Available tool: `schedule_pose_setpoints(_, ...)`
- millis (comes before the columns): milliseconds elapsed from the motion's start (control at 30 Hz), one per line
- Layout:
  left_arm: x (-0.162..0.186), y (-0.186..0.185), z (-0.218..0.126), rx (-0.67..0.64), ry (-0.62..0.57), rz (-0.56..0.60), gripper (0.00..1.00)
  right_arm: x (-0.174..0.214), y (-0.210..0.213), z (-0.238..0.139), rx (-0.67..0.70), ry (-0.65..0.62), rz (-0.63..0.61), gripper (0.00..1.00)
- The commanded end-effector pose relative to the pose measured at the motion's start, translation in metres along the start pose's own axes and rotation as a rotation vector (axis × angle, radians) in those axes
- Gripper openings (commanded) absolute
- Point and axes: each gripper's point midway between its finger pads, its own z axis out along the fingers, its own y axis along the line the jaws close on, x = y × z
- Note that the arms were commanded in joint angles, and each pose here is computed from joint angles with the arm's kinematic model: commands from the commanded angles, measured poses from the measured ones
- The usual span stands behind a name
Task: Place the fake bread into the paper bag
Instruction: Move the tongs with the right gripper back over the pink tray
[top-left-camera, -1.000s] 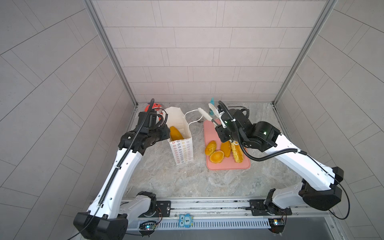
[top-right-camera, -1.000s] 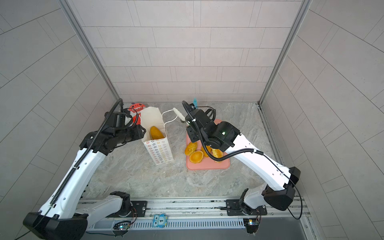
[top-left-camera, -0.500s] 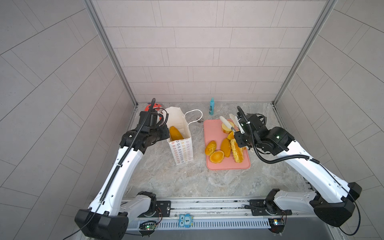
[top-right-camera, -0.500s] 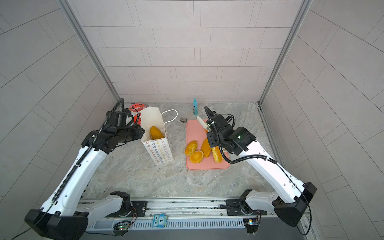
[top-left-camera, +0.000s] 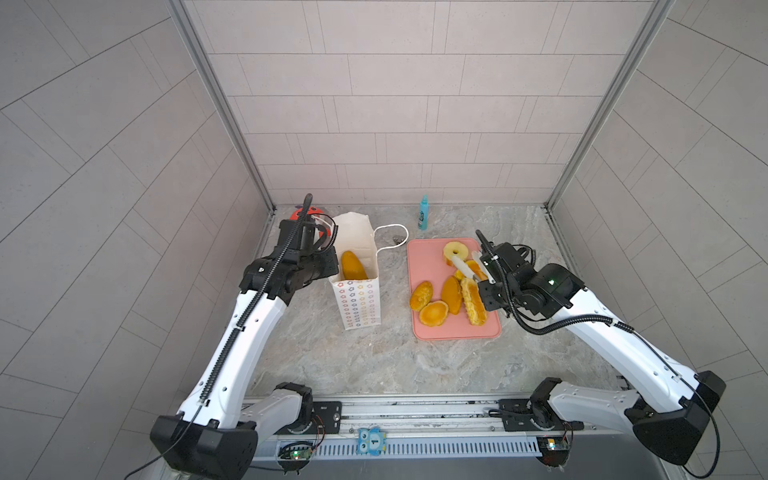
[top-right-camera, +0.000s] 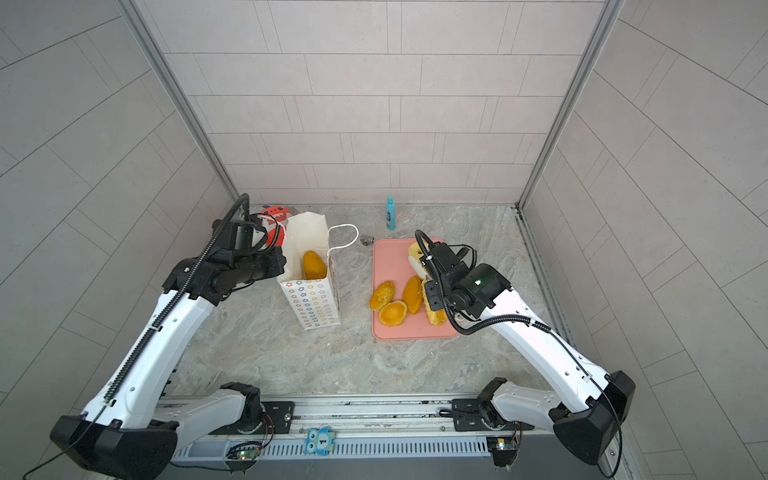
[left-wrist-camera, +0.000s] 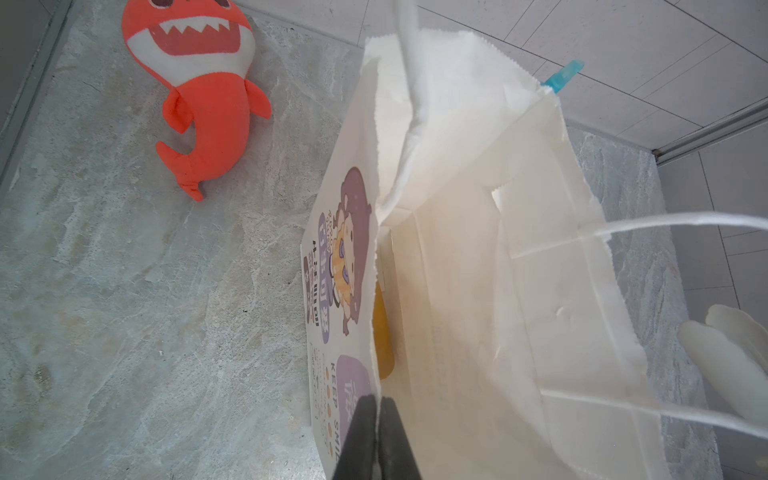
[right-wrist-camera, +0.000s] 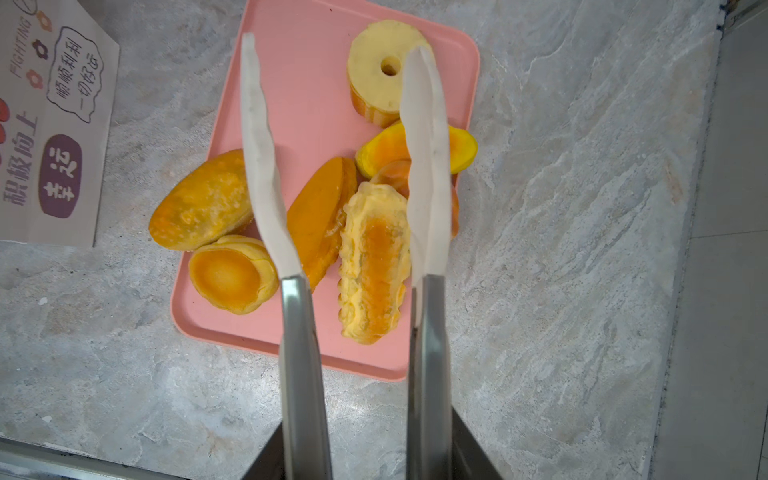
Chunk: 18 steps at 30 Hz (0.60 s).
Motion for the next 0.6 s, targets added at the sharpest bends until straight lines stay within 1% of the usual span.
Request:
schedule_pose_setpoints(0,-0.011,0.003,-0.008,-0.020,-0.037,0.021,0.01,0.010,-0.009,-0.004,0.014,0.011,0.036,0.46)
schedule_pose_setpoints(100,-0.010,0.003,-0.007,-0.020,-0.031,0.022,0.03,0.018,-0.012,-0.001,0.024,0.032,0.043,0.46)
schedule_pose_setpoints(167,-0.008,0.004,-0.006,-0.020,-0.026,0.022,0.07,0.023,-0.014,0.001,0.030,0.048,0.048,0.46)
schedule_pose_setpoints(200,-0.008,0.005,-0.005,-0.019,-0.026,0.021,0.11,0.025,-0.015,0.002,0.034,0.054,0.051,0.47)
schedule_pose_setpoints(300,-0.006,0.005,-0.004,-0.020,-0.024,0.021,0.27,0.032,-0.017,0.006,0.042,0.077,0.054,0.47)
schedule_pose_setpoints(333,-0.006,0.006,-0.005,-0.020,-0.027,0.020,0.29,0.034,-0.017,0.007,0.040,0.082,0.057,0.48)
schedule_pose_setpoints(433,-0.005,0.006,-0.004,-0.018,-0.026,0.020,0.33,0.039,-0.017,0.009,0.041,0.094,0.062,0.48)
schedule_pose_setpoints(567,-0.003,0.006,-0.002,-0.012,-0.021,0.019,0.34,0.045,-0.019,0.009,0.048,0.107,0.068,0.48)
